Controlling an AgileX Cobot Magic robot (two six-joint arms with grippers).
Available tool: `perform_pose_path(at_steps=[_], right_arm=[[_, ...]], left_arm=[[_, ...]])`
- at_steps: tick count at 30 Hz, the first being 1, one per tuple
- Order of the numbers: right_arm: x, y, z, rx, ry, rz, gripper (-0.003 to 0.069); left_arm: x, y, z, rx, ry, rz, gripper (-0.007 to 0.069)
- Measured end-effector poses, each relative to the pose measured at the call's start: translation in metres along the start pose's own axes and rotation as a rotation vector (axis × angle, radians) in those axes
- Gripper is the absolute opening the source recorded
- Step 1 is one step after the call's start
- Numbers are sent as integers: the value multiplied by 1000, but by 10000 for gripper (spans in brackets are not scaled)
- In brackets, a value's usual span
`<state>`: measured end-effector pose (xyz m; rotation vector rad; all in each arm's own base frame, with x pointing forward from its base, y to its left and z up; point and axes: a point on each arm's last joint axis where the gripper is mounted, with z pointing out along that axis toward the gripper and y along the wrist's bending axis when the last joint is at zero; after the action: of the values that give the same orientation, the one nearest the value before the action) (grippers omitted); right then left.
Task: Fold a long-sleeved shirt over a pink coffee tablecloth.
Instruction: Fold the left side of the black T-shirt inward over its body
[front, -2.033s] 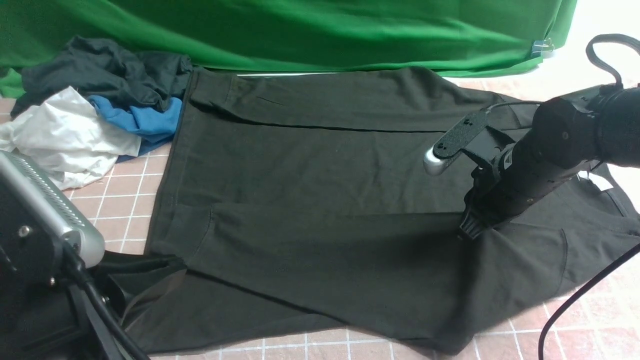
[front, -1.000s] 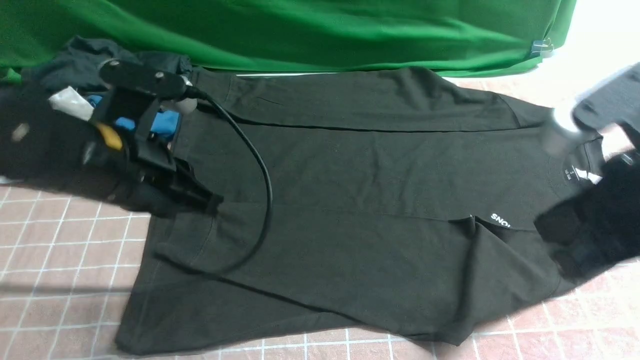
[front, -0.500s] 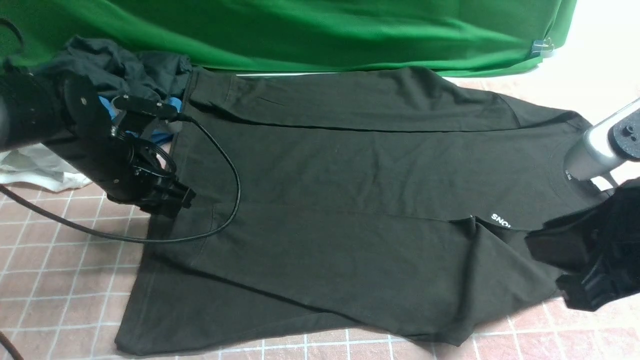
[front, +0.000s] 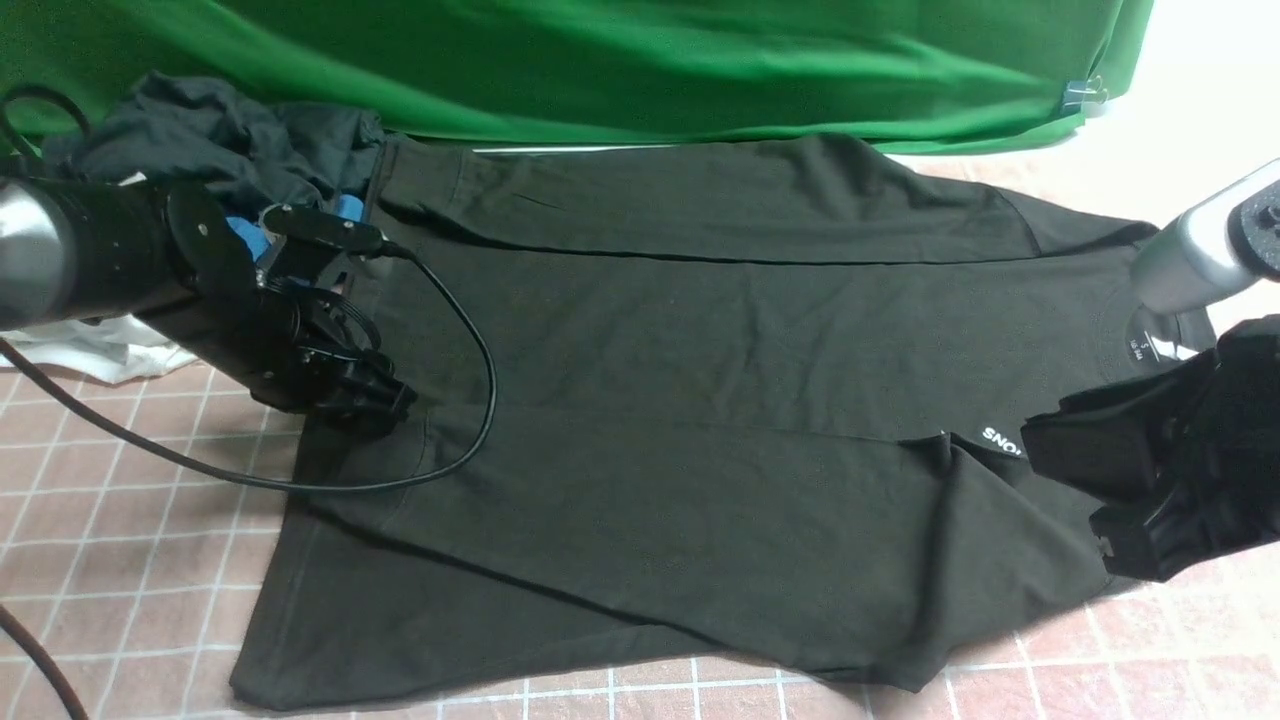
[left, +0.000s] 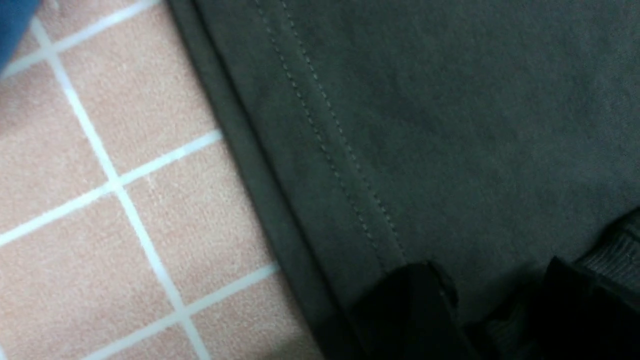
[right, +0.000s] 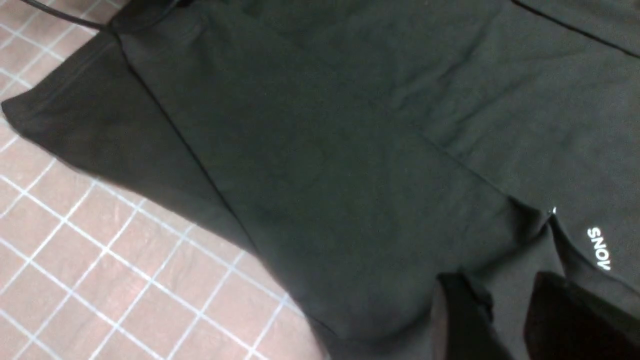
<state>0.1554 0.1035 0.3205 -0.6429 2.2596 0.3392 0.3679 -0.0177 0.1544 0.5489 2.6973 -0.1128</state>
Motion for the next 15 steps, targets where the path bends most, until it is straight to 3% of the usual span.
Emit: perform_pose_path(at_steps=[7,15], right_arm=[[-1,0,0,0,-8,0,200],[-1,0,0,0,-8,-1,209]], left_arm=[[2,-4,0,42,26,-20,144],[2,-5,-1,58,39,-23,81]])
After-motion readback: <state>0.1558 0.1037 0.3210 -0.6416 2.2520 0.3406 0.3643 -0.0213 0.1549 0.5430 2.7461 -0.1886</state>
